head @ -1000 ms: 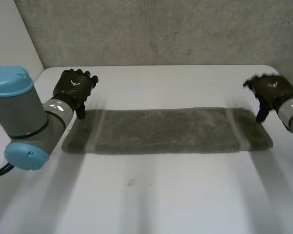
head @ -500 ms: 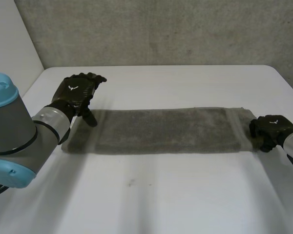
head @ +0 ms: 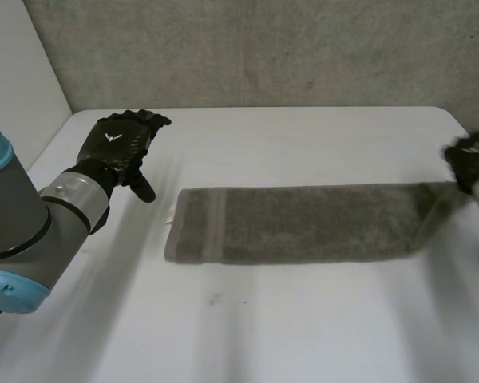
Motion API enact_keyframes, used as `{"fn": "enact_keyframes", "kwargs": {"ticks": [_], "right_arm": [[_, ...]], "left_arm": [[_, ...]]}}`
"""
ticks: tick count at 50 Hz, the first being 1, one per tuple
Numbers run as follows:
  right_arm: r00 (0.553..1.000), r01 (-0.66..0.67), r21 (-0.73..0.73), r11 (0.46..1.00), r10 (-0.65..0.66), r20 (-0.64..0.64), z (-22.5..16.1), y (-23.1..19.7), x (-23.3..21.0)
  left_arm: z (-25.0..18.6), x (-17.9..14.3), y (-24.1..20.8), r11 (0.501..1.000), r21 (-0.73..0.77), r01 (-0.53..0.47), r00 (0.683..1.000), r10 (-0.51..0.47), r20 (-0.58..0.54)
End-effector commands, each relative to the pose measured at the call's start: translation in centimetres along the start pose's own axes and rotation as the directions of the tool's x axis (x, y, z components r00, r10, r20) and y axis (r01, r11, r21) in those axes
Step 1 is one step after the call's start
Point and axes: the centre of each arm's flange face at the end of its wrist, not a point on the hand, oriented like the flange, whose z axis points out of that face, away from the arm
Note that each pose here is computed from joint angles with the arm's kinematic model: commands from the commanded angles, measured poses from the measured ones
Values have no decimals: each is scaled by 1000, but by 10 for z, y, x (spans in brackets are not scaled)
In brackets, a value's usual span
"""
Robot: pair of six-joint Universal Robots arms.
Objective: Fold the towel.
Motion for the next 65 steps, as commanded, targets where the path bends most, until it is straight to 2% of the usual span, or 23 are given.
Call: {"fn": "enact_keyframes", "kwargs": {"ticks": [1,2,4,5,7,8,10,11,13,17,19,21,23,24,27,29,31,37,42,46,57,60,65], "right_arm": [[974,-91,415,905,-7,228,-42,-114,-84],[973,-91,416,905,-8,229,-43,-114,-84],[932,-138,543,828,-77,354,-67,-139,-131],[932,-139,544,828,-77,355,-67,-139,-132],[873,-193,644,740,-170,457,-100,-161,-183],[873,-194,645,739,-171,458,-101,-161,-183],[811,-237,668,705,-235,536,-123,-164,-223],[810,-237,668,705,-236,537,-124,-164,-223],[750,-255,655,711,-282,598,-137,-152,-259],[723,-260,650,714,-303,621,-146,-147,-281],[728,-260,647,716,-295,619,-144,-149,-281],[763,-246,626,740,-251,596,-140,-153,-270],[825,-244,573,783,-143,547,-134,-165,-242],[825,-244,572,783,-143,547,-134,-165,-242],[856,-295,443,846,28,517,-114,-158,-203],[844,-346,379,858,108,525,-110,-152,-186],[798,-448,267,853,247,550,-107,-141,-159],[717,-541,50,840,429,549,-95,-96,-131],[712,-530,-54,846,478,515,-88,-63,-126],[734,-497,-84,864,469,491,-85,-44,-125],[753,-461,-55,886,423,504,-86,-36,-136],[762,-464,-33,885,418,494,-84,-36,-136],[767,-461,-23,887,412,492,-85,-36,-137]], "left_arm": [[-1,-1,2,1000,-8,2,1000,-1,6],[-1,-1,2,1000,-8,2,1000,-2,6],[-2,-1,5,1000,-17,3,1000,-3,6],[-2,-1,5,1000,-17,3,1000,-3,6],[-3,-2,7,1000,-24,4,1000,-4,10],[-3,-2,7,1000,-24,4,1000,-4,10],[-3,-3,8,1000,-27,5,1000,-5,14],[-3,-3,8,1000,-27,5,1000,-5,14],[-2,-4,8,1000,-29,5,1000,-5,15],[-2,-4,9,1000,-29,5,1000,-5,17],[-1,-3,9,1000,-29,4,1000,-3,14],[1,-1,8,1000,-16,-3,1000,3,9],[5,0,6,1000,1,-7,1000,7,7],[5,0,6,1000,1,-7,1000,7,7],[11,2,4,1000,23,-9,1000,9,6],[14,6,2,999,32,-11,1000,11,-5],[17,26,2,999,39,-14,998,16,-53],[22,69,22,999,10,-47,988,48,-146],[28,92,47,989,-26,-146,978,141,-155],[30,111,60,976,-25,-216,959,207,-193],[50,126,68,976,20,-218,957,218,-192],[61,126,71,975,25,-220,961,221,-169],[75,99,73,975,-17,-222,975,222,-8]]}}
